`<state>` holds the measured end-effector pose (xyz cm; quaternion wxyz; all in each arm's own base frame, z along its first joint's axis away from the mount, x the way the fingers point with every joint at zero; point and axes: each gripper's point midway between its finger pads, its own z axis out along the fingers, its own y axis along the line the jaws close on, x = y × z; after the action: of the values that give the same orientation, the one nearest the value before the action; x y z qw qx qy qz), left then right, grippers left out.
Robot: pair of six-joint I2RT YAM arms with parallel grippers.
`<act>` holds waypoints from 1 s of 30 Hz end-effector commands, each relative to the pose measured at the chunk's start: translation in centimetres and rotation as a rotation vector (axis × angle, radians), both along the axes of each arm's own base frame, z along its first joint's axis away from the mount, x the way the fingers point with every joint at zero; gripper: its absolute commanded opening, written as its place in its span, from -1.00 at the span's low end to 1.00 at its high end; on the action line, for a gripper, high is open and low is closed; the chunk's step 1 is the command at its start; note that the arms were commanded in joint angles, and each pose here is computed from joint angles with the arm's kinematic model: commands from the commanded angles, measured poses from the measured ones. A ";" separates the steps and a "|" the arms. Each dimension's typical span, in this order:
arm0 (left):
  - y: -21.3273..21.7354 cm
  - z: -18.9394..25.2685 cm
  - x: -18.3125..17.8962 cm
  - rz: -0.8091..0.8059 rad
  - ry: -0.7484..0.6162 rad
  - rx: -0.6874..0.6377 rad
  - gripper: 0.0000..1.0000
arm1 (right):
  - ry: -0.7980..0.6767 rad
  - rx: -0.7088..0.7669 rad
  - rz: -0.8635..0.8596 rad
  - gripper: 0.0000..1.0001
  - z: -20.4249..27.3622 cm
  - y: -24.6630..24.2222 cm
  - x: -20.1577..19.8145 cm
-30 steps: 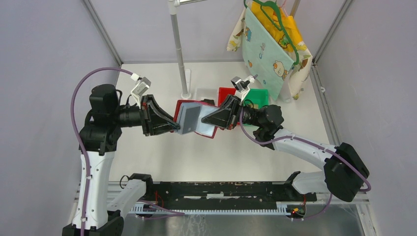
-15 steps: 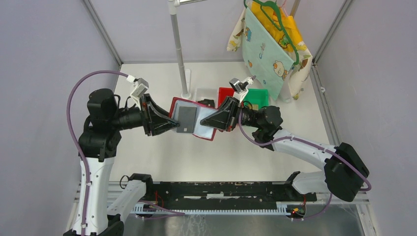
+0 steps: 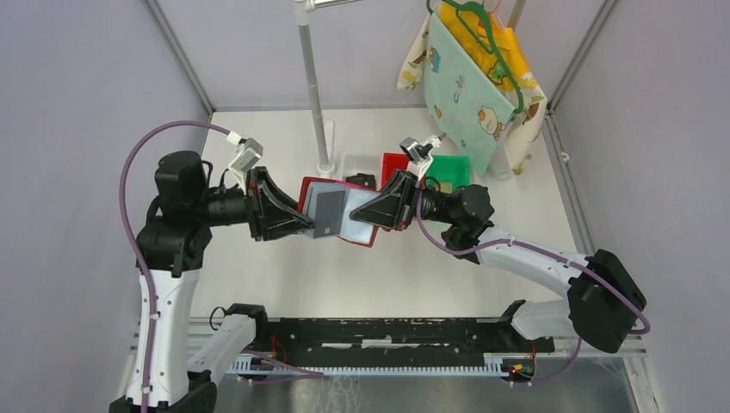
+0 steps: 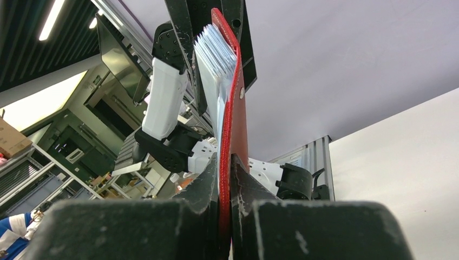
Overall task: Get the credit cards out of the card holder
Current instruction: Remove the credit card from the card holder.
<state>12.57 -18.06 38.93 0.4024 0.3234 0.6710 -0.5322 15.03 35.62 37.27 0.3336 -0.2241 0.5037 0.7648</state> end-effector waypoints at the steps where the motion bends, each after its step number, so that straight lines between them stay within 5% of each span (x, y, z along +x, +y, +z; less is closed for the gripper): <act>1: 0.0 0.5 -0.9 -0.051 -0.058 0.011 -0.23 | -0.105 0.100 0.000 -1.00 3.8 -0.7 -0.8; 23: 0.1 0.8 -1.1 -0.060 -0.108 0.021 -0.46 | -0.109 0.100 -0.004 -1.00 3.5 -1.5 -0.7; 30: 0.0 1.6 -2.5 -0.106 -0.115 -0.007 -0.34 | -0.105 0.098 -0.002 -1.00 3.4 -1.4 -0.7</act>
<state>11.93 -17.97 38.69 0.3967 0.3501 0.6643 -0.5280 14.91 35.45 37.17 0.3293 -0.2326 0.5035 0.7642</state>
